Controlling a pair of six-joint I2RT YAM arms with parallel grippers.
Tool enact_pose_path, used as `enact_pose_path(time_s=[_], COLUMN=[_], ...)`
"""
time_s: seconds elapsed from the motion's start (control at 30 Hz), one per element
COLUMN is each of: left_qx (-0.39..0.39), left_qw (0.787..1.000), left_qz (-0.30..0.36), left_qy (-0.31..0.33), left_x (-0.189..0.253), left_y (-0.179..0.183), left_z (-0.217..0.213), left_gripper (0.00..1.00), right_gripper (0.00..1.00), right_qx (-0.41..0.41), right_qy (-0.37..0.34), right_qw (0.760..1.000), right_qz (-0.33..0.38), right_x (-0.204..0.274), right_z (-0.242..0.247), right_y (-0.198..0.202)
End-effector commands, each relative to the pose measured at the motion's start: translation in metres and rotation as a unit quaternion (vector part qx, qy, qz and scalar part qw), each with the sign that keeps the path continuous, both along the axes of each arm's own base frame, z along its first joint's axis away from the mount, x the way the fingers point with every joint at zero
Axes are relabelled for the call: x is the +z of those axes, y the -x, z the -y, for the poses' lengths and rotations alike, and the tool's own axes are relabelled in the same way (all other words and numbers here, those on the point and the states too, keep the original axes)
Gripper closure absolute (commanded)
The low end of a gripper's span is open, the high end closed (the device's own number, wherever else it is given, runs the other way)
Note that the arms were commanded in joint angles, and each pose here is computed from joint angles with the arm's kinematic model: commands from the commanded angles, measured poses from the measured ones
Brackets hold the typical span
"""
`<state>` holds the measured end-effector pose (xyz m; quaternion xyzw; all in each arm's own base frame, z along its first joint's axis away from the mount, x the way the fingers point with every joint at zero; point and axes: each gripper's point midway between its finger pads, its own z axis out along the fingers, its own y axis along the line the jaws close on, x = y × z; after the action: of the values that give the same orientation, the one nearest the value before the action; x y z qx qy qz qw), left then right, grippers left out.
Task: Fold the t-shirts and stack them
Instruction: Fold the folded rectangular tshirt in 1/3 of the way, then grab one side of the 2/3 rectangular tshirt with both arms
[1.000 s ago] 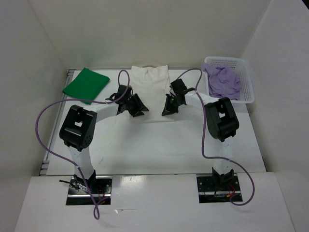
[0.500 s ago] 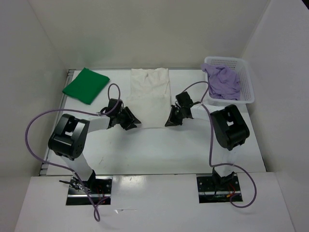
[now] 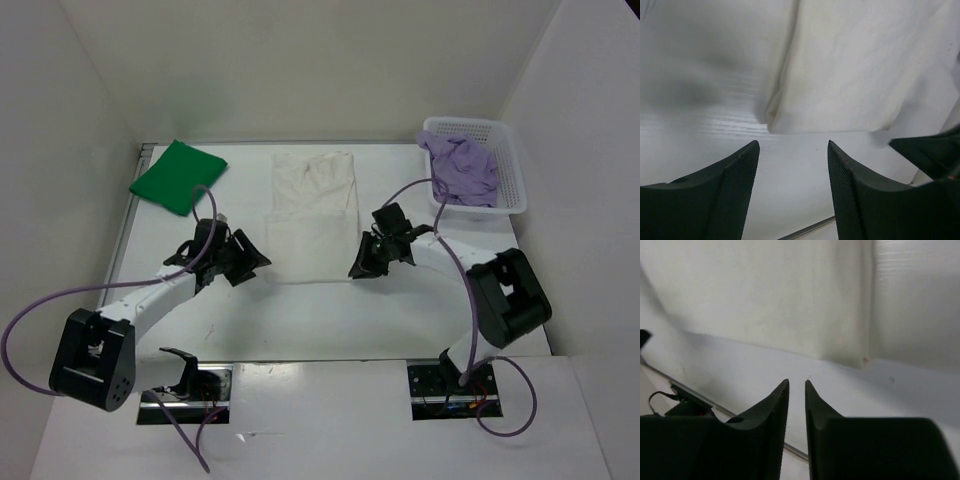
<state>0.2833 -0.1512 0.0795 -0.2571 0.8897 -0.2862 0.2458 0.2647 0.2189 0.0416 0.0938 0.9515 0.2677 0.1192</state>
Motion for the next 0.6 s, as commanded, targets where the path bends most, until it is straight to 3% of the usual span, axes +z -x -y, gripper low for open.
enact_pose_path(time_s=[0.0, 0.07, 0.3, 0.57], left_qx=[-0.003, -0.006, -0.021, -0.02], left_qw=[0.999, 0.999, 0.998, 0.997], left_qz=[-0.042, -0.047, -0.062, -0.068], left_qy=[-0.017, -0.015, -0.008, -0.008], left_x=[-0.026, -0.032, -0.04, -0.055], left_y=[0.018, 0.018, 0.012, 0.005], left_z=[-0.007, -0.006, 0.002, 0.004], left_gripper=[0.36, 0.39, 0.44, 0.49], right_gripper=[0.73, 0.64, 0.53, 0.54], right_qx=[-0.01, -0.034, -0.072, -0.068], right_qy=[-0.022, -0.016, -0.009, -0.018], right_qw=[0.998, 0.998, 0.997, 0.997], right_qz=[0.053, 0.049, 0.013, -0.008], right_x=[0.048, 0.041, 0.004, -0.015], right_z=[0.003, 0.017, 0.039, 0.032], right_y=[-0.008, -0.008, -0.001, -0.007])
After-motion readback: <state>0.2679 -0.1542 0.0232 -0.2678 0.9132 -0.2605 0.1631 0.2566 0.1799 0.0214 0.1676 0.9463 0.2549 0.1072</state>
